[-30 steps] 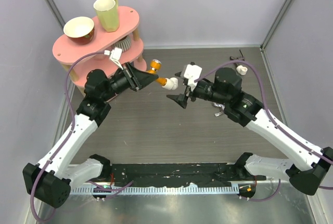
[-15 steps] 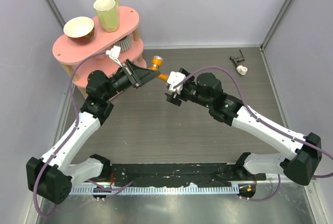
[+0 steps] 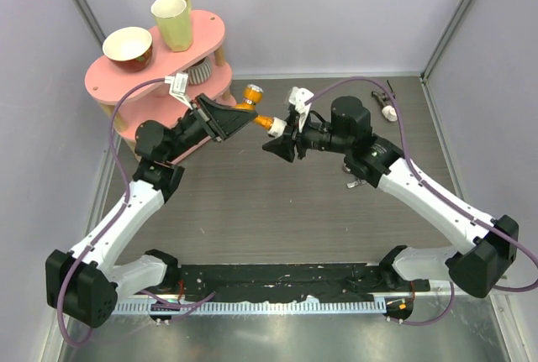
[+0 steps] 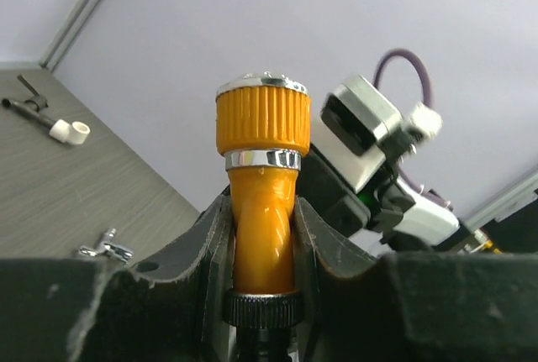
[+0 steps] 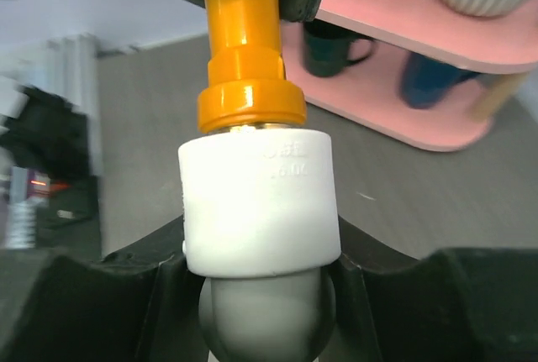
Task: Install the water faucets
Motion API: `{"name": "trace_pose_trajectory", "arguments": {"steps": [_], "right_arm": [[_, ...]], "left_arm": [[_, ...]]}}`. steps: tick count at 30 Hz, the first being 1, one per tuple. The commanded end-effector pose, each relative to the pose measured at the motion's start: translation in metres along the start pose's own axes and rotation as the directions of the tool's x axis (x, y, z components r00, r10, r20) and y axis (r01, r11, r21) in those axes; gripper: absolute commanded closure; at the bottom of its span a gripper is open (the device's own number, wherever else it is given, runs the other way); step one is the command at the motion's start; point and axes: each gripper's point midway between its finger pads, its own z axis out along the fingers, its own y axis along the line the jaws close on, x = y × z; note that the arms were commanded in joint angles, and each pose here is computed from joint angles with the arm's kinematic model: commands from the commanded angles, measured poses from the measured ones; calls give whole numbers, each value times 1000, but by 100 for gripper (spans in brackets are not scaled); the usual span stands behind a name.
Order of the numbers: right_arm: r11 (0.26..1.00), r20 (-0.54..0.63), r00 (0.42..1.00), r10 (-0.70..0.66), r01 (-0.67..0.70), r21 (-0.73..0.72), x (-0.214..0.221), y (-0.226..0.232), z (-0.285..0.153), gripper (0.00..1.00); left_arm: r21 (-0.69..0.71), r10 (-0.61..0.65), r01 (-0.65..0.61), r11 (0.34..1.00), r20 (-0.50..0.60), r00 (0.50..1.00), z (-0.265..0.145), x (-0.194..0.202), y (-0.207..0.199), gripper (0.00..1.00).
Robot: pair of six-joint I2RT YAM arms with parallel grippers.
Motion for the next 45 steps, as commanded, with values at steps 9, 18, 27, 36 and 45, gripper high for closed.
{"name": "trace_pose_trajectory", "arguments": {"steps": [9,18,27,36,45], "right_arm": [[694,110,743,660,-548,-467,-108,10,-23,99],[807,124,810,574,-533,-254,-77,-20,-13,34],[970,88,969,233,-237,48,-27,-48,-33,18],[994,162,985,-64,48,98,-30,-45,-46,14],[991,149,982,-117,106,80,-25,-47,-34,15]], "left_arm": [[135,455,-458,878,58,889,-27,23,-6,100],[-97,319,-311,946,93,943,-24,-1,20,100],[-254,8,56,965,243,970,-27,-22,42,100],[-235,-105,153,960,202,974,-17,-15,40,100],[-166,-144,160,973,106,984,-7,-6,24,100]]}}
